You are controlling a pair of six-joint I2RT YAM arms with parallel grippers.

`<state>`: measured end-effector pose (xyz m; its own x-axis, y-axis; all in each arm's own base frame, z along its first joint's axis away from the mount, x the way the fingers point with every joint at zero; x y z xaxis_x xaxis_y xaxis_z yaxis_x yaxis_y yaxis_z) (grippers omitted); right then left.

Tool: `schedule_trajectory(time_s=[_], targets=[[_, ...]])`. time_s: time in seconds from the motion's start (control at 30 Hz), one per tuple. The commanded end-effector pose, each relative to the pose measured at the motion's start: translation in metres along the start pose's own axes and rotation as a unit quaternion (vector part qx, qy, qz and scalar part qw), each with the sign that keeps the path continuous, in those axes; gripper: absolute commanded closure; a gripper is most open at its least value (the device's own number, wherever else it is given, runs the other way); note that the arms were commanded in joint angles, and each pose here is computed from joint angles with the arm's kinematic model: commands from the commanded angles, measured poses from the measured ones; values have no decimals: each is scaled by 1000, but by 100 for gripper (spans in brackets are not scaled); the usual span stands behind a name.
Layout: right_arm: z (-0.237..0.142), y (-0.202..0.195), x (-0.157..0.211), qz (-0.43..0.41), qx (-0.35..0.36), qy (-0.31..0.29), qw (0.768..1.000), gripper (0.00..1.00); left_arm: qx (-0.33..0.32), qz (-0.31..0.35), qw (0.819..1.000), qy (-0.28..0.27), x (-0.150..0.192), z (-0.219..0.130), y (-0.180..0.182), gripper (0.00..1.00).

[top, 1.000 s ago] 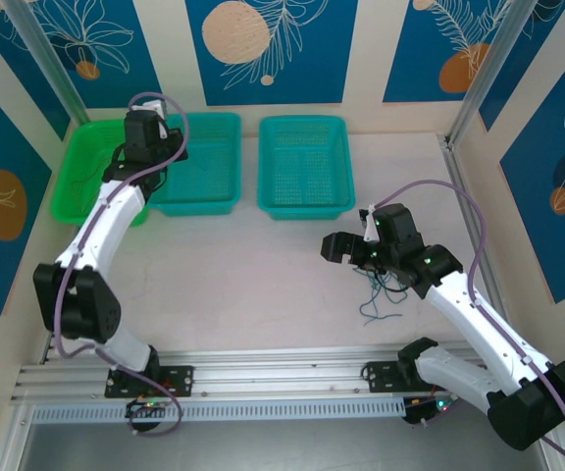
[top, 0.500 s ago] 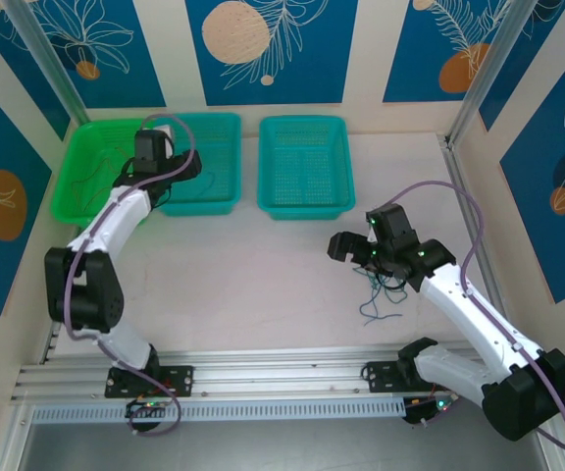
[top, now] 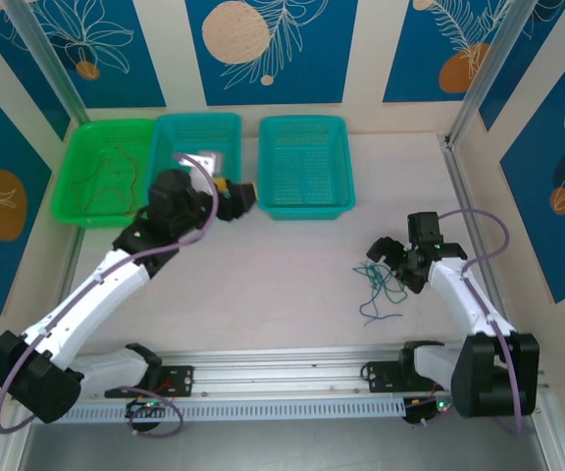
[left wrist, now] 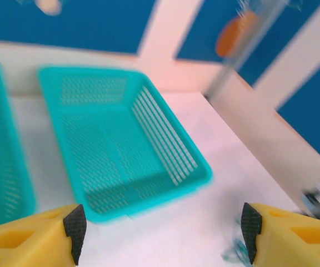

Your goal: Untangle the cables

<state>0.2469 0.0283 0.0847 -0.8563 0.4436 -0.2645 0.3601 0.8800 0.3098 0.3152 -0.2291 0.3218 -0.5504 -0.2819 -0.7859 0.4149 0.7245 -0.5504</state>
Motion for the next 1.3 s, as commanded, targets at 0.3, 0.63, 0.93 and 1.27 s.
schedule_trajectory(time_s=[0.3,0.63,0.93,1.27], targets=[[42,71,38,-169,-77,100,977,44,1,7,992,126,122,16,-4,24],[45,176,127,-393,-160,148,894,66,-78,7,988,132,135,5,32,22],[-2,224,137,-456,-204,89,862,57,-103,-17,977,185,165,12,55,21],[-41,185,86,-336,-226,-24,914,49,6,-30,958,286,209,53,35,27]])
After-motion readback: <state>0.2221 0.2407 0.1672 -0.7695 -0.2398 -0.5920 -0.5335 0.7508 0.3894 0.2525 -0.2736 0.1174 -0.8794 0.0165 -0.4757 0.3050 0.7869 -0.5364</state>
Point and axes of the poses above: each hand's point on the last joint's axis, 136 mm out from that joint toward the fingers, its own z axis out along the fingers, its own y axis along the line the jaws close on, x = y × z, the point moved 1 cm from there along -z, back along the fingers, and after that the axes turned 10 degrees about -z, right-handed, at the moved point
